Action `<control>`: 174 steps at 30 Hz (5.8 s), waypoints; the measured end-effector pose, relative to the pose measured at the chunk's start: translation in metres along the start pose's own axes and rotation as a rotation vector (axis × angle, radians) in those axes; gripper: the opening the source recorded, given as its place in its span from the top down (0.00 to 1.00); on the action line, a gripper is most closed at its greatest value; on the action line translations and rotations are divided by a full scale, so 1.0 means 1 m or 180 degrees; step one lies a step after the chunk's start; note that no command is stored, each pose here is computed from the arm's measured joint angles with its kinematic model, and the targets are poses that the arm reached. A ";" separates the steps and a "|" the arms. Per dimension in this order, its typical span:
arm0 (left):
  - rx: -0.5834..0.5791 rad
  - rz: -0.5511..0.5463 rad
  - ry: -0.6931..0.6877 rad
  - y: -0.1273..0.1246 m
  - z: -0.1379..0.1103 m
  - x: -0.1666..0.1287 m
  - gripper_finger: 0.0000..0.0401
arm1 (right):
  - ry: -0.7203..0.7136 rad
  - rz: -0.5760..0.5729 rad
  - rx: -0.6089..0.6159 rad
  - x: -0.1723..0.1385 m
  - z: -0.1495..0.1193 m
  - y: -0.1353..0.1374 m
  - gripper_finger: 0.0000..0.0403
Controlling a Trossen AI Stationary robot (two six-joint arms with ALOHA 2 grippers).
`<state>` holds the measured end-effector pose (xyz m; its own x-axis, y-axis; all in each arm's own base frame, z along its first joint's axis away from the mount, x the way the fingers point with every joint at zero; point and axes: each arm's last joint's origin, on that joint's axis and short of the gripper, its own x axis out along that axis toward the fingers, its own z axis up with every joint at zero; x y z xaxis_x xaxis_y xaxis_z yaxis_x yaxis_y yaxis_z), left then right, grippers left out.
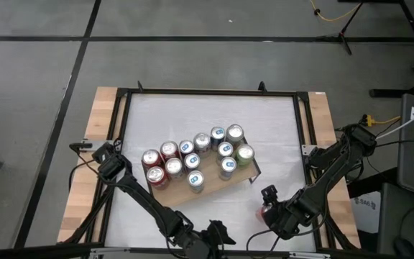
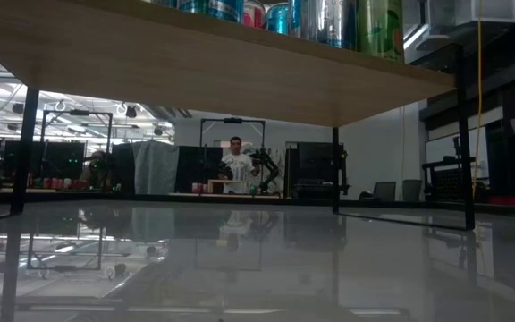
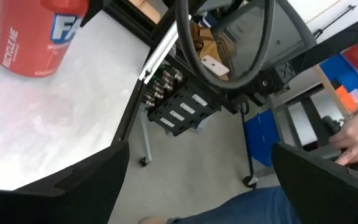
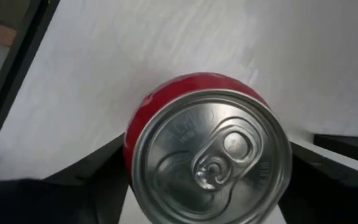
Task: Place canned beverage on shelf
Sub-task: Put the red soda can on the shelf
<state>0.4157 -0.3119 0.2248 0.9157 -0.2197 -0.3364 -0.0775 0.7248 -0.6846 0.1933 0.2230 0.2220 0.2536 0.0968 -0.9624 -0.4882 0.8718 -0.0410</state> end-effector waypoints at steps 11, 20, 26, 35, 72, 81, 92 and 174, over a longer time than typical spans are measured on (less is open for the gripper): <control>-0.0019 -0.0009 -0.0032 0.001 0.004 0.002 0.03 | -0.0333 0.0144 0.0042 0.000 0.011 0.004 0.26; -0.0031 -0.0083 0.0074 -0.001 0.000 0.000 0.03 | -0.0754 0.0160 0.0296 0.000 0.029 -0.012 0.28; -0.0149 -0.0182 0.0207 -0.011 -0.014 -0.007 0.03 | -0.0993 0.0167 0.0392 0.000 0.041 -0.024 0.28; -0.0296 -0.0233 0.0364 -0.029 -0.030 -0.027 0.03 | -0.1060 0.0131 0.0282 0.009 0.087 -0.025 0.28; -0.0505 0.0085 0.0916 -0.055 -0.071 -0.080 0.03 | -0.0612 -0.0136 0.0422 0.040 0.150 -0.059 0.18; -0.0461 0.0171 0.0918 -0.051 -0.069 -0.079 0.03 | -0.0624 -0.0136 0.0423 0.040 0.150 -0.059 0.09; -0.0034 0.0167 0.0557 -0.042 -0.045 -0.062 0.03 | -0.0563 -0.0144 0.0413 0.017 0.155 -0.060 0.09; 0.1705 0.1066 -0.0435 -0.042 0.166 -0.074 0.03 | -0.4914 -0.0723 0.0639 -0.134 -0.200 -0.101 0.09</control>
<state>0.4170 -0.2180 0.3858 0.9208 0.1343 -0.3661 -0.1925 0.9730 -0.1272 0.0413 0.0255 0.3014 0.9392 0.2285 0.2562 -0.2402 0.9706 0.0149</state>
